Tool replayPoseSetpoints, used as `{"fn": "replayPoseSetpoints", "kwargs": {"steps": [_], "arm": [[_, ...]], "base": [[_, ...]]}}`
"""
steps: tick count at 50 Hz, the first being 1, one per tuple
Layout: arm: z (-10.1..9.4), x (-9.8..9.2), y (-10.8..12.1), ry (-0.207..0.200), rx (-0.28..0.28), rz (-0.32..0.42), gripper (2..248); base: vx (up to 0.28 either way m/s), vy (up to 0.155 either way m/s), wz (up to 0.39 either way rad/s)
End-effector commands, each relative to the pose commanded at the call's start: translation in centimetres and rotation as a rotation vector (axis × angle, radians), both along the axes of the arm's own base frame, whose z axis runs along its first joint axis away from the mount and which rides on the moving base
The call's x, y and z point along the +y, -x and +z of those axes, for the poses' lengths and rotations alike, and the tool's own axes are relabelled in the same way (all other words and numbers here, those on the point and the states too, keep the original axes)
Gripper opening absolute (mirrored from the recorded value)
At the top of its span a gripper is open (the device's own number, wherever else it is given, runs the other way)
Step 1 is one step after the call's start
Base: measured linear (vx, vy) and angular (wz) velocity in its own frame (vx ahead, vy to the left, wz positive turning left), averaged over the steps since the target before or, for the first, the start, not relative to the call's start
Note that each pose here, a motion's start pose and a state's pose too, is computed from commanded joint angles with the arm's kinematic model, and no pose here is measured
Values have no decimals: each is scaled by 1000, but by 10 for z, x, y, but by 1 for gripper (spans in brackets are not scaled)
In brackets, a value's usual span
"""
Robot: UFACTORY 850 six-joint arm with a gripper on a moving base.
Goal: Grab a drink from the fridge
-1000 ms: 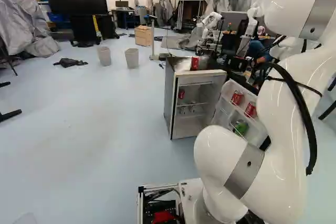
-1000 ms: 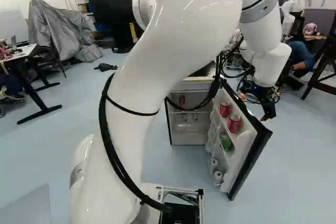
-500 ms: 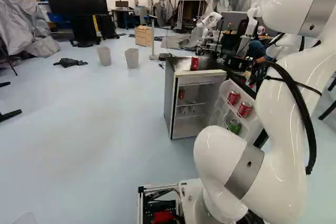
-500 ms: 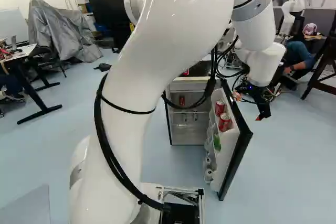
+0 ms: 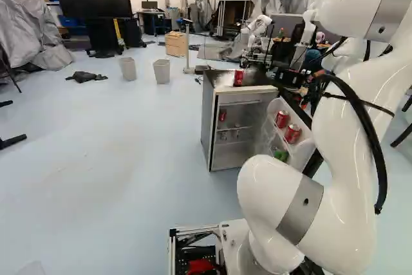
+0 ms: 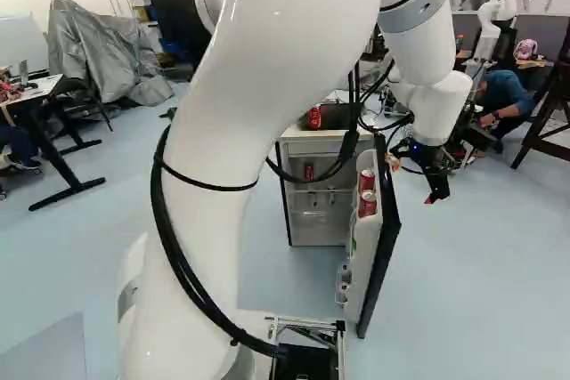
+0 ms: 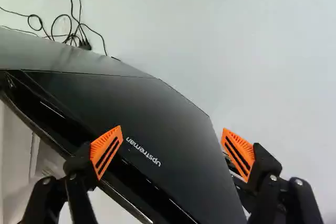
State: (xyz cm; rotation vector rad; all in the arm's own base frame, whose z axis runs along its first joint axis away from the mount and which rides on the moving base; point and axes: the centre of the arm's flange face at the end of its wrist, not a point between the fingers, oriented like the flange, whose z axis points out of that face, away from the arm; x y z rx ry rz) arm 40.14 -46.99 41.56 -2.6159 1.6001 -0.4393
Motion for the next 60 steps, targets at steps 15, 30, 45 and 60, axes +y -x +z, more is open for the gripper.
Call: {"fn": "replayPoseSetpoints", "kwargs": {"steps": [15, 30, 45, 60], "arm": [[0, 16, -1, -8, 6, 18, 247], [0, 33, -3, -15, 13, 40, 247], [1, 53, -10, -21, 19, 71, 247], [1, 74, -18, -26, 24, 106, 247]], "base": [[0, 0, 0], [0, 0, 0], [0, 0, 0], [0, 0, 0]]}}
